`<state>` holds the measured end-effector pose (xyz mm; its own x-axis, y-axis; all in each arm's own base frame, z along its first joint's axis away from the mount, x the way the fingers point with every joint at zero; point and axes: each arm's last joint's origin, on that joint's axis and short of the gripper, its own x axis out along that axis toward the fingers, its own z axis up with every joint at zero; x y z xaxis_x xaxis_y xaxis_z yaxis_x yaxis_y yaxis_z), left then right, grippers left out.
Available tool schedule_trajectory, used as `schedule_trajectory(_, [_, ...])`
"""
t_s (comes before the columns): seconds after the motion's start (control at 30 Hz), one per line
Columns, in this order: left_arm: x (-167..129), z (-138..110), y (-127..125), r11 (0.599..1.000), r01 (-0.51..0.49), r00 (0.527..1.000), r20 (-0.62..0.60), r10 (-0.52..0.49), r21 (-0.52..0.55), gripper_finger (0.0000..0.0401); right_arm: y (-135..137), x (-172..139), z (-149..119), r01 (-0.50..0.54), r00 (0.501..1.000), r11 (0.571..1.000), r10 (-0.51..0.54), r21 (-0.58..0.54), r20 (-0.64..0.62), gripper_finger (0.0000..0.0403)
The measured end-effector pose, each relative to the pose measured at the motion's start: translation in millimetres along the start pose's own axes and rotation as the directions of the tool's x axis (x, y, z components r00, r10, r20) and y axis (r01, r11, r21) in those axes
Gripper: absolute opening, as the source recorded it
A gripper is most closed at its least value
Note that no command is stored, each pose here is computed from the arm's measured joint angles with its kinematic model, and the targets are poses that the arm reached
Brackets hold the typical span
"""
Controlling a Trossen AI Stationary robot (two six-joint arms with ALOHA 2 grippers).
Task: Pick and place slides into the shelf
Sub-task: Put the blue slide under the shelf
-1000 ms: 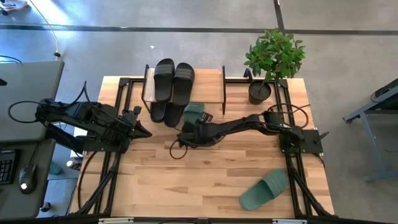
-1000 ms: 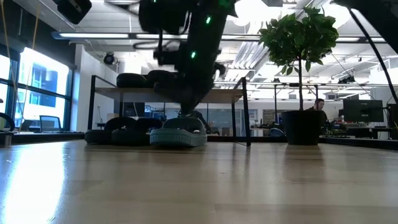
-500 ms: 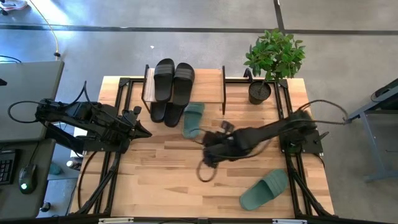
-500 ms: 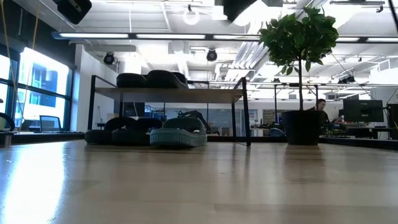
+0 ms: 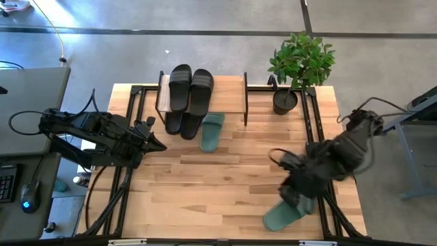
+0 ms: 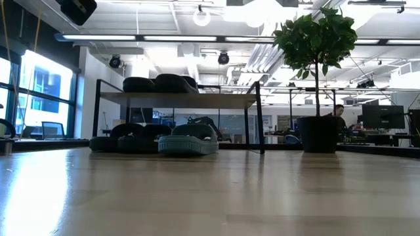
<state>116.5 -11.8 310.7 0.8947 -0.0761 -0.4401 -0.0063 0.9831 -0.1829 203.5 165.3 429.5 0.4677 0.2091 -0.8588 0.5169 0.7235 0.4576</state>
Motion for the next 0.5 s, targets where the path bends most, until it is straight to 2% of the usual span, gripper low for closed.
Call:
schedule_trajectory(0.2, [0, 0, 0, 1.000, 0.000, 1.000, 0.001, 0.000, 0.000, 0.0012, -7, -6, -41, 0.137, 0.988, 0.987, -0.130, 0.088, -0.079, 0.0087])
schedule_trajectory(0.3, [0, 0, 0, 1.000, -0.001, 1.000, 0.001, 0.001, 0.000, 0.0012, -5, 6, -55, 0.165, 0.984, 0.982, -0.158, 0.094, -0.080, 0.0087])
schedule_trajectory(0.5, [0, 0, 0, 1.000, 0.000, 1.000, 0.001, 0.000, 0.000, 0.0012, 0, 49, -71, 0.335, 0.934, 0.932, -0.309, 0.141, -0.178, 0.0087])
